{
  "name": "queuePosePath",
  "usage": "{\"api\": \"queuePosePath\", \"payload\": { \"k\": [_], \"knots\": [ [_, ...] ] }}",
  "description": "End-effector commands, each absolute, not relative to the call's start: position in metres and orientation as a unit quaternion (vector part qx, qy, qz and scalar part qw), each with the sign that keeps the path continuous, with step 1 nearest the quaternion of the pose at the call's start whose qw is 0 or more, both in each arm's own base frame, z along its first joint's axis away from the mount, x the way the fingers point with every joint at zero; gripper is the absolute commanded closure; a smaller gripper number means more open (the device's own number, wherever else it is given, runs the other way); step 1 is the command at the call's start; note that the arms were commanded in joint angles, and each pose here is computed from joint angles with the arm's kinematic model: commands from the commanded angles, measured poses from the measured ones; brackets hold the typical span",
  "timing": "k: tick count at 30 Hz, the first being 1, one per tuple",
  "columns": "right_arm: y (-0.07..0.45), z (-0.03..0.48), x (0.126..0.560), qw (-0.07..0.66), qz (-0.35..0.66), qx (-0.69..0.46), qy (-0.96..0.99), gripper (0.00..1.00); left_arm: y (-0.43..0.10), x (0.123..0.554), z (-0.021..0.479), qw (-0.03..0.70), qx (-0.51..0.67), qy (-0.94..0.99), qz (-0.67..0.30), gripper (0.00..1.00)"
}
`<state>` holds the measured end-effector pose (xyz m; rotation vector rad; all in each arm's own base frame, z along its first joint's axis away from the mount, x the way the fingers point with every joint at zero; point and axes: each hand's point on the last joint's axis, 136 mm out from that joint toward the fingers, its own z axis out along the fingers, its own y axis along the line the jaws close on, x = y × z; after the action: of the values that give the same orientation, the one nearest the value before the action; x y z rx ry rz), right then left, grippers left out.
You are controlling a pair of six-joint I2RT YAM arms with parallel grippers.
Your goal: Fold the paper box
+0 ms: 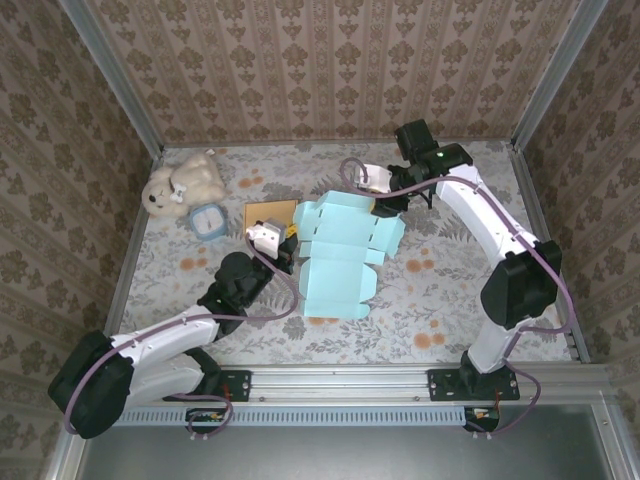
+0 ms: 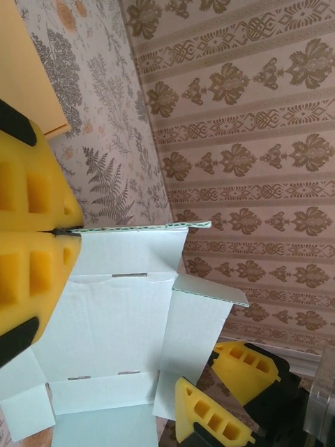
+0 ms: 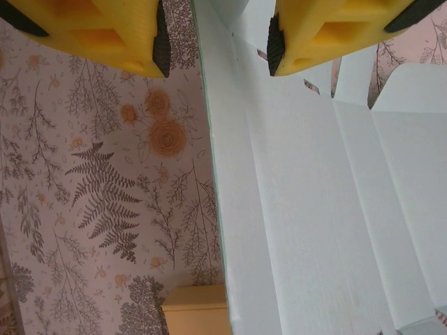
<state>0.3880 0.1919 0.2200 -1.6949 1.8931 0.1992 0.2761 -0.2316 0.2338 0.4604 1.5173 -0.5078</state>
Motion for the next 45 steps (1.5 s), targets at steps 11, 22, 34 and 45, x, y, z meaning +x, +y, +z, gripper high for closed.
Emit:
{"api": "queuePosePath", "payload": {
  "k": [11,22,34,45],
  "knots": [
    [0.191,0.210,0.368,0.243,0.133,-0.651,0.707,0.67,-0.230,0.277,0.241,0.690,0.201,0.656,-0.229,1.00],
    [0.190,0.212,0.362,0.238,0.144,-0.651,0.706,0.85,-0.231,0.280,0.235,0.685,0.200,0.663,-0.224,1.00],
    [0.172,0.202,0.367,0.229,0.089,-0.642,0.726,1.00,-0.182,0.284,0.234,0.611,0.016,0.757,-0.230,0.80],
    [0.165,0.194,0.367,0.238,0.063,-0.627,0.739,1.00,-0.256,0.234,0.252,0.510,0.084,0.757,-0.399,0.85]
  ]
}}
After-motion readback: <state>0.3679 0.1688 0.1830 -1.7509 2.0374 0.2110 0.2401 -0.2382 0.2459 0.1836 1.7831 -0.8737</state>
